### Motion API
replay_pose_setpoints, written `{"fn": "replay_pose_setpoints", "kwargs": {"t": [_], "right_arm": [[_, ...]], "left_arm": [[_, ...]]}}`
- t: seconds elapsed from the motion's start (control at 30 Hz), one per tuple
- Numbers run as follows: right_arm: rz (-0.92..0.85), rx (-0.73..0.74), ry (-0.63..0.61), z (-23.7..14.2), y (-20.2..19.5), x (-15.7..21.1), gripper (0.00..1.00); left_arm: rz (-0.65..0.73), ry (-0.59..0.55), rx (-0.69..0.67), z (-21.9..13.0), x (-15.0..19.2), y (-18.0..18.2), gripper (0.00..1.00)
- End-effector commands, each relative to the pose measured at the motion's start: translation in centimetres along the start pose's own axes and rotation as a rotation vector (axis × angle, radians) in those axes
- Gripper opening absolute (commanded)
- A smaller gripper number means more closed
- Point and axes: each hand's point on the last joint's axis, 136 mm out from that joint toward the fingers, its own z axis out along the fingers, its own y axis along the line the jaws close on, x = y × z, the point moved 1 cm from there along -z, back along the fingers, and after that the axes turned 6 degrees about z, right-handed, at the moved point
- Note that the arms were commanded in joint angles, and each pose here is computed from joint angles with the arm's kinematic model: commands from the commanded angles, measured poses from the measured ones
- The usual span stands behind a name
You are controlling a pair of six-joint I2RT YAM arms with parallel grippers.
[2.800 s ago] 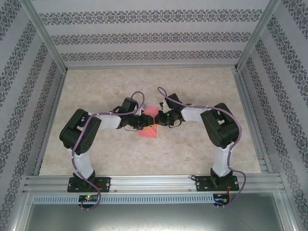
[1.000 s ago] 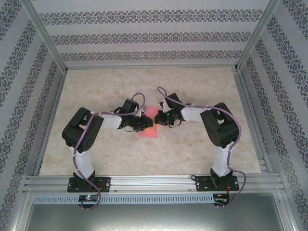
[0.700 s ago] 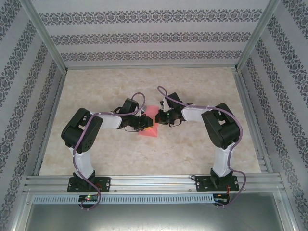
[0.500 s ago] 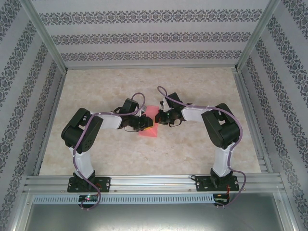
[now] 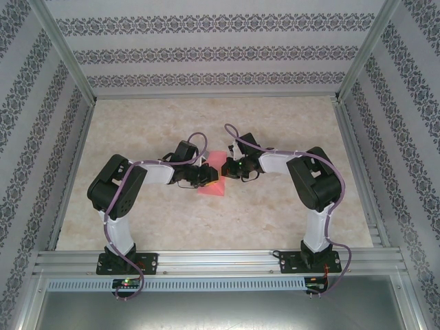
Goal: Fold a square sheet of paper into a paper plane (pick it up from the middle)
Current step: Fold the triangle a second time at the center of the table.
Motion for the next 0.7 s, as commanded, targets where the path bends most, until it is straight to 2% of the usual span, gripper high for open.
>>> {"fn": "replay_pose_setpoints", "kwargs": {"t": [0.0,0.17,0.67], "right_arm": [[0.008,0.009,0.023,0.5,-0.4,0.1,0.0],[0.011,0.013,0.025,0.6,-0.5,0.2,0.0],[0.013,0.013,0.032,0.5,-0.3,0.3,0.03]], "left_arm": [[0.055,-0.03,0.052,-0.7,-0.7,-2.2,0.22],[0.043,-0.025,0.057,-0.3,-1.0,-2.2,0.22],[-0.012,0.028,-0.062,0.5,0.4,0.9,0.21]]}}
